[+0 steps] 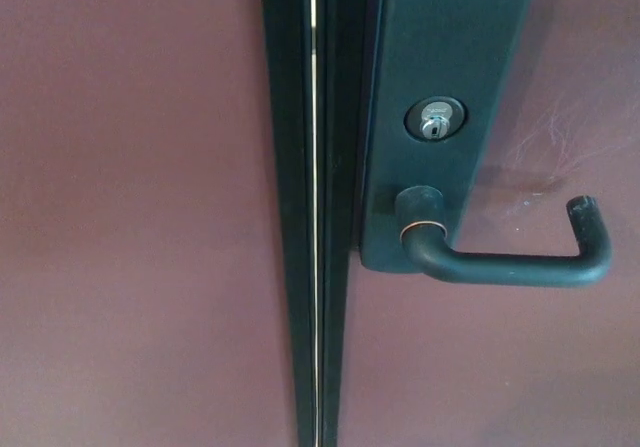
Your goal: The robot walks towards the door handle and put its right hand on it and twist the handle
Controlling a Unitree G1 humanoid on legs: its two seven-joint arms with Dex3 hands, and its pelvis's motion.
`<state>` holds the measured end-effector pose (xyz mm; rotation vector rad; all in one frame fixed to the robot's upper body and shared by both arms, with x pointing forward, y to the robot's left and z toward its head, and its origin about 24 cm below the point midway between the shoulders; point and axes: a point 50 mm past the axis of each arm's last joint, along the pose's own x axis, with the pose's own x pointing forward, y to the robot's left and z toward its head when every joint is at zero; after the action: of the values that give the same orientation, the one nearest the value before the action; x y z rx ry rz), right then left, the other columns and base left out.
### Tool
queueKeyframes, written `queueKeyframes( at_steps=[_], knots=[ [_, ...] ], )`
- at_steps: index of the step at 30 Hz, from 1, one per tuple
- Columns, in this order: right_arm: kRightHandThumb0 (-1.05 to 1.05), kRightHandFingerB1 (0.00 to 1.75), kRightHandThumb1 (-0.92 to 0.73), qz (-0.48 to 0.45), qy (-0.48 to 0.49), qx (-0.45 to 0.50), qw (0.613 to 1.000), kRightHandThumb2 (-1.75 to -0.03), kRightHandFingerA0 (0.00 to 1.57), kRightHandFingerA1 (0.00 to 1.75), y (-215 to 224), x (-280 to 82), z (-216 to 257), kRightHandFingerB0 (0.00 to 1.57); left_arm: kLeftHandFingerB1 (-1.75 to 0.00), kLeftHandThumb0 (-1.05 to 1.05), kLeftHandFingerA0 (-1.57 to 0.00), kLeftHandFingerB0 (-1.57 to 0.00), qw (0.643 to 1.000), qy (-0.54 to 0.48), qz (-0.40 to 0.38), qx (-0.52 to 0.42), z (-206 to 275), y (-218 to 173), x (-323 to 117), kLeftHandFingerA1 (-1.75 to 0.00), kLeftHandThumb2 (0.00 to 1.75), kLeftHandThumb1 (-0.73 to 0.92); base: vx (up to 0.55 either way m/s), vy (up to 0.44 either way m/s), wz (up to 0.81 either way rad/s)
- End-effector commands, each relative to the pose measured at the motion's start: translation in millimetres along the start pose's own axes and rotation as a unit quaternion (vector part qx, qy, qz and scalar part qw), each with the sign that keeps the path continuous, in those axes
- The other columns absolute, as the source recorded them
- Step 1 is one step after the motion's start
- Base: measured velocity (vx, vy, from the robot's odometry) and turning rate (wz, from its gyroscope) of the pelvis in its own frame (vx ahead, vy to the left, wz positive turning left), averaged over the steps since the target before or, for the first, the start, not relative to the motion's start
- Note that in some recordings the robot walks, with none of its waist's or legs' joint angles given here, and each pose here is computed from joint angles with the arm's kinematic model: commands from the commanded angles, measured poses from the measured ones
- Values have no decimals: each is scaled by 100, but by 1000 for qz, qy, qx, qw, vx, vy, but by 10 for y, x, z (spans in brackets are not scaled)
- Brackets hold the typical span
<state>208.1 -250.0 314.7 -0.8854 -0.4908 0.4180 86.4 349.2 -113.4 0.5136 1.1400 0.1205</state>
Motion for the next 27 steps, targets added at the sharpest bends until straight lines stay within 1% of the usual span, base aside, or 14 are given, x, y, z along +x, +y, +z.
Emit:
queueKeyframes(
  at_steps=[1,2,3,5,7,9,12,14,16,17,18,22,23,27],
  knots=[
    [-99,55,-29,161,49,52,984,-78,71,67,74,202,103,58,-81,-43,-87,-65,1000,4,-9,-5,-6,39,-5,-93,90,16,0,0,0],
    [-97,50,-27,180,60,61,980,-75,77,63,69,218,129,60,-82,-43,-88,-67,1000,7,-10,-4,-18,39,-8,-93,88,14,0,0,0],
    [-95,48,-27,195,66,69,976,-74,79,62,61,230,147,60,-82,-43,-88,-67,1000,8,-10,-3,-24,40,-9,-93,87,14,0,0,0],
    [-91,48,-28,212,70,75,972,-74,78,61,50,249,165,60,-83,-44,-88,-67,1000,8,-11,-6,-35,35,-12,-93,85,16,0,0,0],
    [-87,45,-31,230,69,74,968,-75,79,59,39,272,179,58,-81,-43,-86,-64,1000,5,-7,-7,-29,44,-13,-92,89,15,0,0,0],
    [-79,46,-34,241,71,72,965,-76,72,56,38,285,195,55,-81,-43,-86,-64,1000,4,-8,-8,-29,45,-14,-92,89,15,0,0,0],
    [-75,46,-36,256,79,69,961,-77,68,55,42,305,228,52,-81,-43,-86,-64,1000,3,-10,-11,-19,43,-11,-92,88,15,0,0,0],
    [-67,46,-40,266,82,64,958,-77,60,56,50,305,267,45,-81,-42,-85,-64,1000,3,-10,-6,-13,45,-9,-92,88,15,0,0,0],
    [-60,46,-42,274,85,63,956,-76,54,55,65,312,285,40,-83,-43,-85,-66,1000,5,-10,-6,-20,47,-10,-94,81,16,0,0,0],
    [-60,46,-42,279,87,64,954,-76,54,55,80,319,290,40,-83,-43,-85,-66,1000,8,-10,-10,-37,46,-14,-94,81,16,0,0,0],
    [-59,46,-43,281,90,65,953,-76,53,55,97,328,282,39,-82,-44,-86,-66,1000,10,-10,-16,-45,39,-14,-93,87,13,0,0,0],
    [-57,45,-44,290,95,70,950,-75,50,54,149,361,261,38,-81,-42,-85,-64,1000,7,-10,-10,-44,34,-16,-92,88,15,0,0,0],
    [-54,36,-51,292,96,72,949,-56,56,46,166,374,256,42,-81,-42,-85,-64,1000,6,-11,-6,-41,36,-17,-92,88,14,0,0,0],
    [-53,35,-51,300,101,82,945,-56,54,45,275,456,223,41,-81,-43,-84,-64,1000,6,-10,-4,-49,39,-19,-92,88,14,0,0,0]
  ],
)
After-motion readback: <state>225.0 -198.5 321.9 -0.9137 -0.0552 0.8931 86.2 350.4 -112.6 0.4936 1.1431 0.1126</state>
